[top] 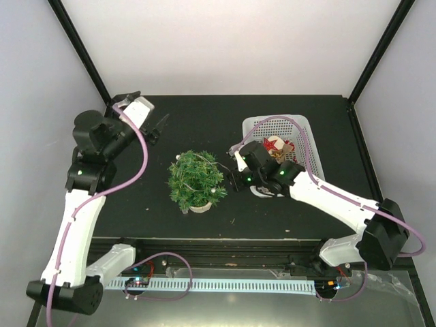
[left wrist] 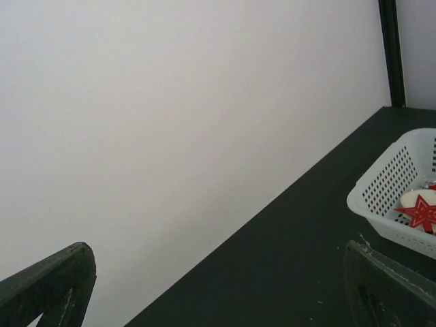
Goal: Decorate the small christmas tree
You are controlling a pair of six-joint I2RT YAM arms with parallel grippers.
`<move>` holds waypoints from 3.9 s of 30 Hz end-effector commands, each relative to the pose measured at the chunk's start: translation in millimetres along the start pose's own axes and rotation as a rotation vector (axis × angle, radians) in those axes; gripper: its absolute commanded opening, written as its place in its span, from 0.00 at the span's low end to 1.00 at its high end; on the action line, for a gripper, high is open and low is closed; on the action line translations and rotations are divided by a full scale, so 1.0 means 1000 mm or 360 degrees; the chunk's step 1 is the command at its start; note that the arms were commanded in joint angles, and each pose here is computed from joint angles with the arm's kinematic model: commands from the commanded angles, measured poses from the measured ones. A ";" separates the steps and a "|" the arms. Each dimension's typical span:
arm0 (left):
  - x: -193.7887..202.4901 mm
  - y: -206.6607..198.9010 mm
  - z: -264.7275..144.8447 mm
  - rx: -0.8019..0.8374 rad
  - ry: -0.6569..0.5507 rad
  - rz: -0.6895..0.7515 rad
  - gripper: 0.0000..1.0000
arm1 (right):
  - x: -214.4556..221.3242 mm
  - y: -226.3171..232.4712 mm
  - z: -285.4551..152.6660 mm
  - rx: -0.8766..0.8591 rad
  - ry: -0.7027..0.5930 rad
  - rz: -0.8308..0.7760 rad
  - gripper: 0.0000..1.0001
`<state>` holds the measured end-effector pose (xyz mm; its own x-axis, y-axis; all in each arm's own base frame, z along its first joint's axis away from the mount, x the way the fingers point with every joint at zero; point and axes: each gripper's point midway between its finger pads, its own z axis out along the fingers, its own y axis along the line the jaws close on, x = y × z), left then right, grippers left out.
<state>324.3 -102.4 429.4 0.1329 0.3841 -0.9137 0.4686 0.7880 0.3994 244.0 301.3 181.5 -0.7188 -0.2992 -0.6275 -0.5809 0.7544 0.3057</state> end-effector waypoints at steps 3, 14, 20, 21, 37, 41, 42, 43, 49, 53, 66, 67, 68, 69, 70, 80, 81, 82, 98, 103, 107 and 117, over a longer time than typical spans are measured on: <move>0.005 -0.009 -0.029 -0.0015 0.0057 -0.0047 0.99 | 0.001 -0.002 0.003 0.0008 -0.0026 0.0029 0.16; 0.013 -0.025 -0.048 0.0038 0.0103 -0.0136 0.99 | 0.000 -0.002 -0.019 0.0007 -0.0095 0.0065 0.39; 0.019 -0.026 -0.060 0.0030 0.0229 -0.0200 0.99 | -0.014 -0.022 -0.060 0.0192 -0.0294 0.0165 0.48; 0.022 -0.028 -0.061 0.0048 0.0284 -0.0241 0.99 | -0.017 -0.027 -0.066 0.0244 -0.0326 0.0178 0.50; 0.103 -0.045 -0.068 0.0520 0.0458 -0.1111 0.99 | -0.051 -0.183 -0.055 0.0772 -0.0260 0.0714 0.53; 0.107 -0.059 -0.075 0.0574 0.0391 -0.1129 0.99 | -0.064 -0.216 -0.031 0.0716 -0.0245 0.0870 0.54; 0.105 -0.061 -0.077 0.0583 0.0383 -0.1121 0.99 | -0.064 -0.225 -0.025 0.0680 -0.0245 0.0928 0.54; 0.103 -0.064 -0.079 0.0611 0.0378 -0.1121 0.99 | -0.062 -0.233 -0.019 0.0651 -0.0239 0.0987 0.54; 0.106 -0.073 -0.079 0.0743 0.0393 -0.1292 0.99 | -0.047 -0.250 0.004 0.0485 -0.0247 0.1219 0.53; 0.115 -0.074 -0.076 0.0766 0.0397 -0.1339 0.99 | -0.030 -0.243 -0.002 0.0561 -0.0175 0.1147 0.51; 0.137 -0.070 -0.062 0.0798 0.0399 -0.1484 0.99 | 0.000 -0.194 -0.010 0.0713 0.0099 0.0715 0.49; 0.137 -0.071 -0.063 0.0801 0.0403 -0.1485 0.99 | 0.004 -0.195 -0.008 0.0717 0.0116 0.0716 0.48; 0.137 -0.071 -0.064 0.0801 0.0403 -0.1482 0.99 | 0.009 -0.196 -0.006 0.0723 0.0135 0.0720 0.48; 0.137 -0.072 -0.064 0.0802 0.0405 -0.1478 0.99 | 0.014 -0.197 -0.004 0.0725 0.0152 0.0723 0.47; 0.137 -0.073 -0.065 0.0804 0.0406 -0.1477 0.99 | 0.018 -0.197 -0.002 0.0719 0.0169 0.0728 0.46; 0.135 -0.073 -0.065 0.0812 0.0388 -0.1472 0.99 | 0.038 -0.196 0.014 0.0668 0.0261 0.0735 0.36; 0.135 -0.074 -0.066 0.0812 0.0388 -0.1470 0.99 | 0.040 -0.196 0.016 0.0666 0.0270 0.0734 0.36; 0.135 -0.074 -0.066 0.0814 0.0388 -0.1468 0.99 | 0.042 -0.196 0.018 0.0667 0.0278 0.0730 0.35; 0.133 -0.074 -0.066 0.0814 0.0381 -0.1459 0.99 | 0.045 -0.217 0.025 0.0815 0.0295 0.0704 0.01; 0.132 -0.075 -0.067 0.0815 0.0377 -0.1458 0.99 | 0.037 -0.220 0.009 0.0898 0.0242 0.0683 0.01; 0.131 -0.075 -0.068 0.0814 0.0374 -0.1453 0.99 | 0.026 -0.219 -0.013 0.0947 0.0165 0.0668 0.01; 0.129 -0.075 -0.069 0.0794 0.0363 -0.1435 0.99 | -0.002 -0.195 -0.060 0.0880 -0.0002 0.0583 0.01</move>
<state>248.6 -78.1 279.2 -0.6196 -0.1204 -0.7756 0.5993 0.5655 -0.5665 338.2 120.3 140.6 -0.8562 0.0581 -0.5133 0.0163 0.9962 0.0855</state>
